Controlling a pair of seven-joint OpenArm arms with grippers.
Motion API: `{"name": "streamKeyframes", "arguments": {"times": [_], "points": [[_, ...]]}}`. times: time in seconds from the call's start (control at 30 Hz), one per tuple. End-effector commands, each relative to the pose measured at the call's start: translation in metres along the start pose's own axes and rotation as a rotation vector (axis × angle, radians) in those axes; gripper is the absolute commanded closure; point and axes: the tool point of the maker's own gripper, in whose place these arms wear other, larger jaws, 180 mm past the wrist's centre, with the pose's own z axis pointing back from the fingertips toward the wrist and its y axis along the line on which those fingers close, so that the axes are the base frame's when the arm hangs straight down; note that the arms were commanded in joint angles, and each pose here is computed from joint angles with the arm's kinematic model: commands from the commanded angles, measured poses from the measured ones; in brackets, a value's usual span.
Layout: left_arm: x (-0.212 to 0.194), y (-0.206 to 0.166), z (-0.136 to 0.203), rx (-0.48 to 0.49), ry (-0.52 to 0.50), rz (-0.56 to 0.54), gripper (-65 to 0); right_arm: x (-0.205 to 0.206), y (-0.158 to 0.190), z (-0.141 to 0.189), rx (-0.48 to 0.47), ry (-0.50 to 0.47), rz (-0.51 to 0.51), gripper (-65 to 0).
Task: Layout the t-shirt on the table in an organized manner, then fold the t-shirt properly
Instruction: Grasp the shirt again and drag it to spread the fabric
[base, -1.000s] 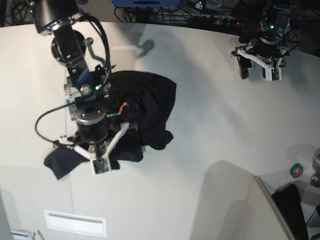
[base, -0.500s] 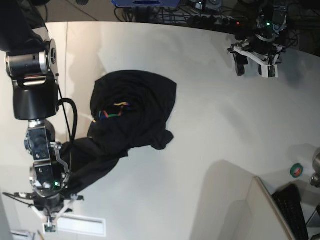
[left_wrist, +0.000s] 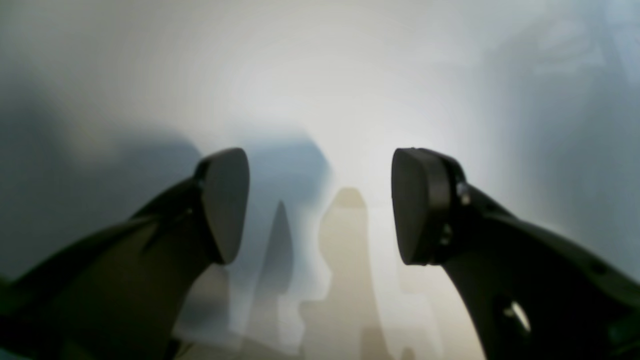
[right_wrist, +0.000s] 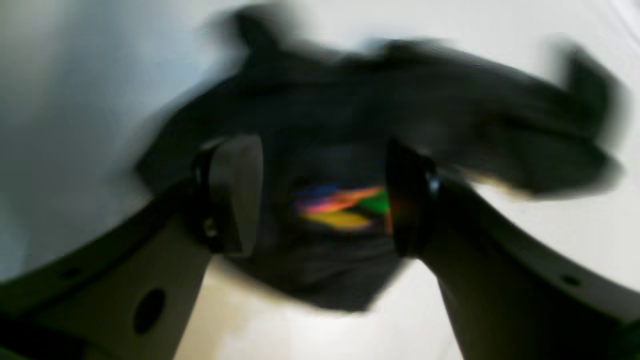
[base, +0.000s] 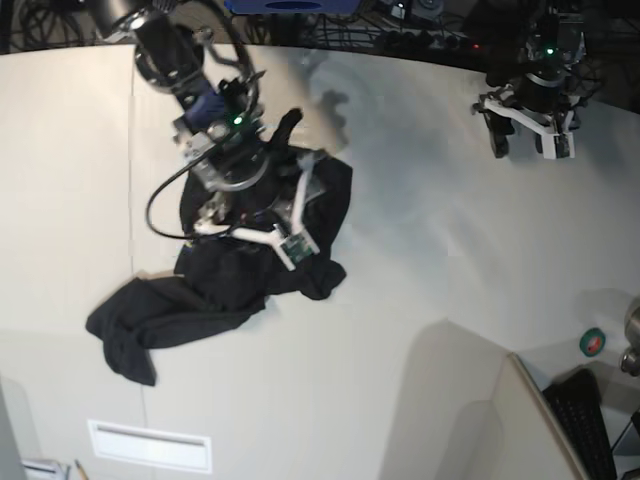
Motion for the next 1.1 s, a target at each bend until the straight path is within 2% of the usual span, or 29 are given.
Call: {"name": "streamKeyframes", "arguments": {"times": [0.0,0.1,0.23,0.3,0.47,0.5,0.53,0.57,0.63,0.73,0.87,0.97,1.07], "points": [[0.015,0.009,0.002,0.019,-0.047,-0.003,-42.3,0.024,-0.003,-0.002,-0.035,-0.070,0.021,-36.9],[0.023,0.029,0.004,0.070,-0.068,0.009,-42.3,0.015,0.038,-0.019,0.018,-0.012,0.078,-36.9],[0.022,0.046,0.010,0.108,-0.067,0.015,-42.3,-0.009,0.070,-0.048,0.065,0.057,0.192,-36.9],[0.021,0.047,0.011,0.111,-0.067,0.014,-42.3,-0.022,0.076,-0.056,0.082,0.081,0.213,-36.9],[0.014,0.049,0.012,0.116,-0.050,0.013,-42.3,-0.056,0.072,-0.072,0.103,0.170,0.171,-36.8],[0.014,0.049,0.013,0.115,-0.051,0.012,-42.3,-0.060,0.070,-0.074,0.104,0.185,0.160,-35.9],[0.015,0.047,0.013,0.112,-0.054,0.013,-42.3,-0.063,0.071,-0.075,0.114,0.194,0.148,-31.7],[0.015,0.047,0.013,0.110,-0.054,0.012,-42.3,-0.064,0.073,-0.074,0.122,0.198,0.135,-24.3],[0.016,0.046,0.012,0.110,-0.057,0.013,-42.3,-0.058,0.074,-0.072,0.129,0.180,0.113,-0.8],[0.018,0.046,0.012,0.109,-0.060,0.014,-42.3,-0.038,0.075,-0.054,0.131,0.104,0.071,0.0],[0.018,0.046,0.012,0.110,-0.060,0.014,-42.3,0.011,0.046,-0.010,0.079,-0.087,0.033,0.0],[0.017,0.047,0.012,0.112,-0.058,0.015,-42.3,0.039,0.007,0.024,0.005,-0.171,0.035,0.0],[0.016,0.046,0.012,0.108,-0.057,0.014,-42.3,0.056,-0.060,0.052,-0.145,-0.228,-0.031,0.0]]}}
